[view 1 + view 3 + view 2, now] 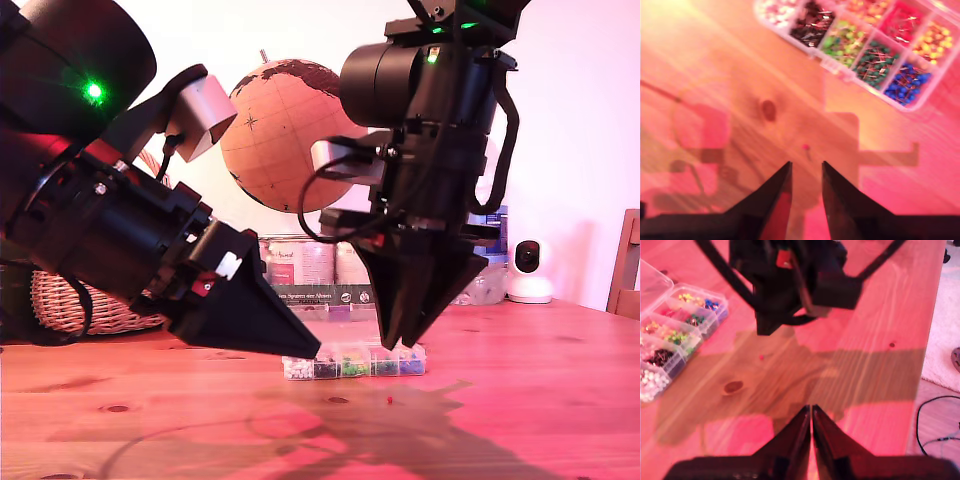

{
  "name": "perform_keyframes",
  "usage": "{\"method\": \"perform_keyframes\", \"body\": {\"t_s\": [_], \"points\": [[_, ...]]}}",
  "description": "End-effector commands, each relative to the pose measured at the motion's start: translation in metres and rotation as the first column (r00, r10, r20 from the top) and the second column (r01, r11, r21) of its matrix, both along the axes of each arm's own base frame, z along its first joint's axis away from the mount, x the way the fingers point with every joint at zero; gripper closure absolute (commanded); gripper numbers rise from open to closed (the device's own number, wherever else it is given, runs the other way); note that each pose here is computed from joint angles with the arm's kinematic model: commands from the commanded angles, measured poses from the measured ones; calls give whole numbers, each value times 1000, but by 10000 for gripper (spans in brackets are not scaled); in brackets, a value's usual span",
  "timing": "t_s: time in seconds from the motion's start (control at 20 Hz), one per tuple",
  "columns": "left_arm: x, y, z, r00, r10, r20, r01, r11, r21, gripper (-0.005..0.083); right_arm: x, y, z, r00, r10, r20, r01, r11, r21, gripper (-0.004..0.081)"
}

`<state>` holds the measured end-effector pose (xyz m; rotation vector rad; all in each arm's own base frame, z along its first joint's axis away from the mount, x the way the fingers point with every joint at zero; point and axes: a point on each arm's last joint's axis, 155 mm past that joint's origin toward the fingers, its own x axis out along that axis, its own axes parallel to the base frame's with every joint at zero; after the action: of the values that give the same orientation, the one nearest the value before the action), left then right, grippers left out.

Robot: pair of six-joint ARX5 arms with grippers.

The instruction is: Sort the loose pins on the table into their correct compartments

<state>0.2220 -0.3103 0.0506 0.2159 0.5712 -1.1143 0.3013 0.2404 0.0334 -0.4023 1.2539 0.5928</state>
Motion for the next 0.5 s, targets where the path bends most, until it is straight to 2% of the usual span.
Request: {"method": "perform_keyframes", "body": {"t_s": [0.0,0.45], "points": [[-2,0,-6,1000,-7,-10,7,1000,13,797,0,0,-15,1000,17,-22,-18,999,-31,606],[-2,0,-6,1000,-7,-9,7,1000,12,797,6,5,-20,998,58,-5,-58,998,-34,610]]}}
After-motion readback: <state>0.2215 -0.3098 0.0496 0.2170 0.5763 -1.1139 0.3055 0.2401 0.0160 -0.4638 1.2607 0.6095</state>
